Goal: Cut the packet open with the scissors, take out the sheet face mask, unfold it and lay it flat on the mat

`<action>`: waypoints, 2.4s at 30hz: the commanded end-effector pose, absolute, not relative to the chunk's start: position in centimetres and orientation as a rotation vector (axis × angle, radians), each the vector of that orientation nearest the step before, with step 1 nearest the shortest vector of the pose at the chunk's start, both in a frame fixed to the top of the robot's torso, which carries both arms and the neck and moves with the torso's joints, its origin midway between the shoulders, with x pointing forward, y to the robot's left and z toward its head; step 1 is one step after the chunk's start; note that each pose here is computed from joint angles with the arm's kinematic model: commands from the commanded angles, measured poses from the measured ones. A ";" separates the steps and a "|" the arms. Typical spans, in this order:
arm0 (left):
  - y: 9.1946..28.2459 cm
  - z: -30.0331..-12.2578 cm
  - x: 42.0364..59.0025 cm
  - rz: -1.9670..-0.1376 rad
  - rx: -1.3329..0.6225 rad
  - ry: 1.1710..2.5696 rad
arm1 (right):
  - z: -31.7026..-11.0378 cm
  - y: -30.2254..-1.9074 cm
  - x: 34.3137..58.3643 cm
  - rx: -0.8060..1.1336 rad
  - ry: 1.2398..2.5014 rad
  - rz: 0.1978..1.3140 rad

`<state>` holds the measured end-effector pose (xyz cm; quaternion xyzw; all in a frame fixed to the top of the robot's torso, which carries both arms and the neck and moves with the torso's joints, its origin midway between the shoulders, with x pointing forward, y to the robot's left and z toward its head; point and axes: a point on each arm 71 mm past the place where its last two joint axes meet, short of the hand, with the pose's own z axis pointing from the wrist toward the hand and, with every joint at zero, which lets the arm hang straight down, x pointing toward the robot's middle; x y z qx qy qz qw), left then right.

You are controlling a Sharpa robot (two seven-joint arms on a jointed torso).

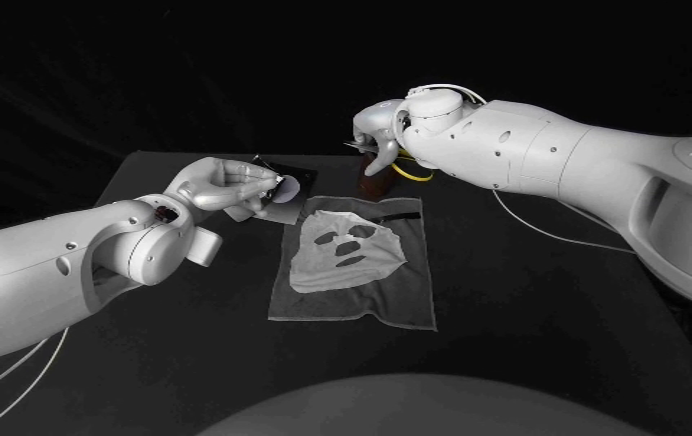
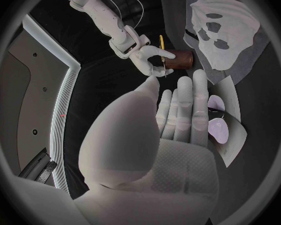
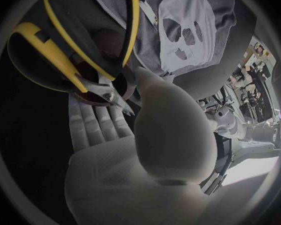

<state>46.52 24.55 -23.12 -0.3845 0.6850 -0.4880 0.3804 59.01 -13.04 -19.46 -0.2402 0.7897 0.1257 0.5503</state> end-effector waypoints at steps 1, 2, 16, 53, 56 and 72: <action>24.3 -22.9 46.5 -1.269 -0.963 1.755 | -19.3 -13.9 59.3 -0.572 1.873 0.248; 24.3 -22.9 46.5 -1.270 -0.963 1.755 | -19.3 -14.1 59.3 -0.571 1.876 0.243; 24.2 -22.9 46.5 -1.273 -0.961 1.755 | -19.8 -15.4 59.1 -0.573 1.906 0.219; 24.2 -22.9 46.5 -1.287 -0.952 1.749 | -16.8 -19.9 58.1 -0.244 1.737 0.546; 24.2 -22.9 46.5 -1.288 -0.952 1.749 | -16.5 -21.8 57.9 -0.170 1.735 0.577; 24.2 -23.1 46.5 -1.295 -0.948 1.750 | -19.2 -30.7 55.8 -0.086 1.809 0.437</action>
